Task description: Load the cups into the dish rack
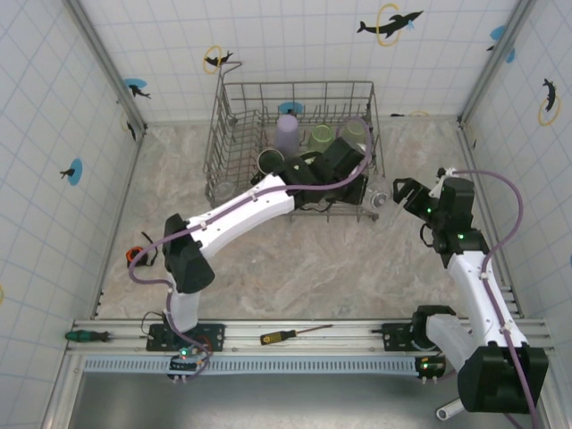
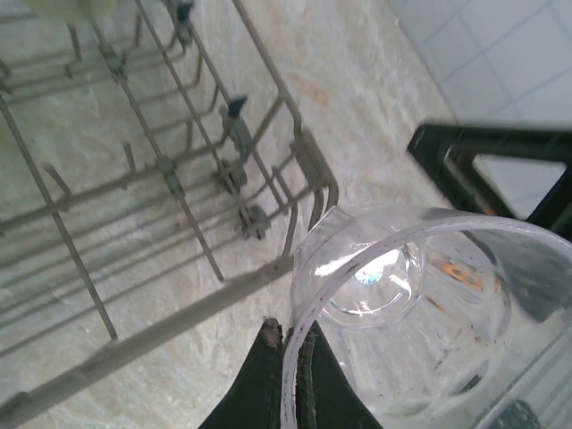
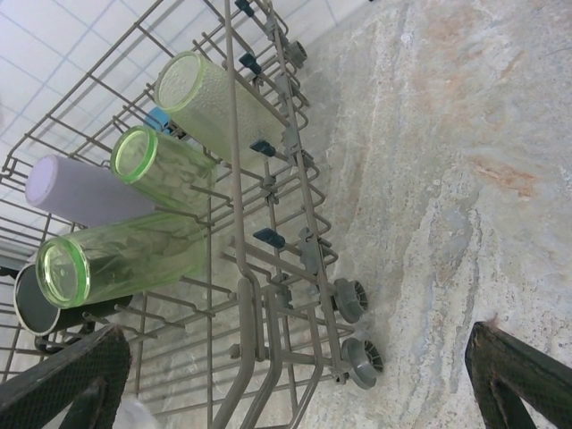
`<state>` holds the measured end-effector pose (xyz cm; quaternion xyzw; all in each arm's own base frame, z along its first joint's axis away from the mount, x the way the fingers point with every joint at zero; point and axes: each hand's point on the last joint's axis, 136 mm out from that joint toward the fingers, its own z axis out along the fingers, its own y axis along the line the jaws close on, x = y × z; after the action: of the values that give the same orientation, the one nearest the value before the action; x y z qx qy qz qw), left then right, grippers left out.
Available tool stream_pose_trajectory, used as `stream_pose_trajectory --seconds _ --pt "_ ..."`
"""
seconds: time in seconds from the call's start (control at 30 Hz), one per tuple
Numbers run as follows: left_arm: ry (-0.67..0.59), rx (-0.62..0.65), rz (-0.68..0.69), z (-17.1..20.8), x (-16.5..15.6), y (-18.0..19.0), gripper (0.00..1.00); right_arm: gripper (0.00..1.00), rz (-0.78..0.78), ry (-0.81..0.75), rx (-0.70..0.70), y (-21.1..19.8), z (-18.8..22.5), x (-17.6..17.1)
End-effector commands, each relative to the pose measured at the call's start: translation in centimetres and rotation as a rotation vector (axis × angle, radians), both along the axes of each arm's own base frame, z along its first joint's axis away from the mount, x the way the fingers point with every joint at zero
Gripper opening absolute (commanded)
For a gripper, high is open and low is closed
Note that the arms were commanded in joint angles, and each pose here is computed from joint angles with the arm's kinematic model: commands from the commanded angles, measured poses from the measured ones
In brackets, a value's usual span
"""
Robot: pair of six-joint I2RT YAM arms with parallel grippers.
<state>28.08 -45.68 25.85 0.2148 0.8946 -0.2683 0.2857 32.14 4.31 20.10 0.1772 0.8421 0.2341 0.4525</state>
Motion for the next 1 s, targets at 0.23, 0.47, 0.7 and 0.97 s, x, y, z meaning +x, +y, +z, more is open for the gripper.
stream_pose_trajectory --seconds 0.23,0.47,0.7,0.97 --pt "-0.196 -0.141 0.055 7.8 1.9 1.8 0.0 1.0 0.047 -0.043 0.02 0.8 3.2 1.3" --pt "-0.246 -0.131 0.133 8.0 5.6 6.0 0.0 1.0 0.076 -0.093 0.072 1.7 5.2 2.7" --pt "-0.28 -0.177 0.217 8.4 9.0 10.7 0.0 1.0 0.172 -0.149 0.117 5.2 7.2 3.9" --pt "-0.198 -0.284 0.323 6.3 13.8 17.0 0.0 1.0 0.332 -0.235 0.228 11.5 9.8 4.7"
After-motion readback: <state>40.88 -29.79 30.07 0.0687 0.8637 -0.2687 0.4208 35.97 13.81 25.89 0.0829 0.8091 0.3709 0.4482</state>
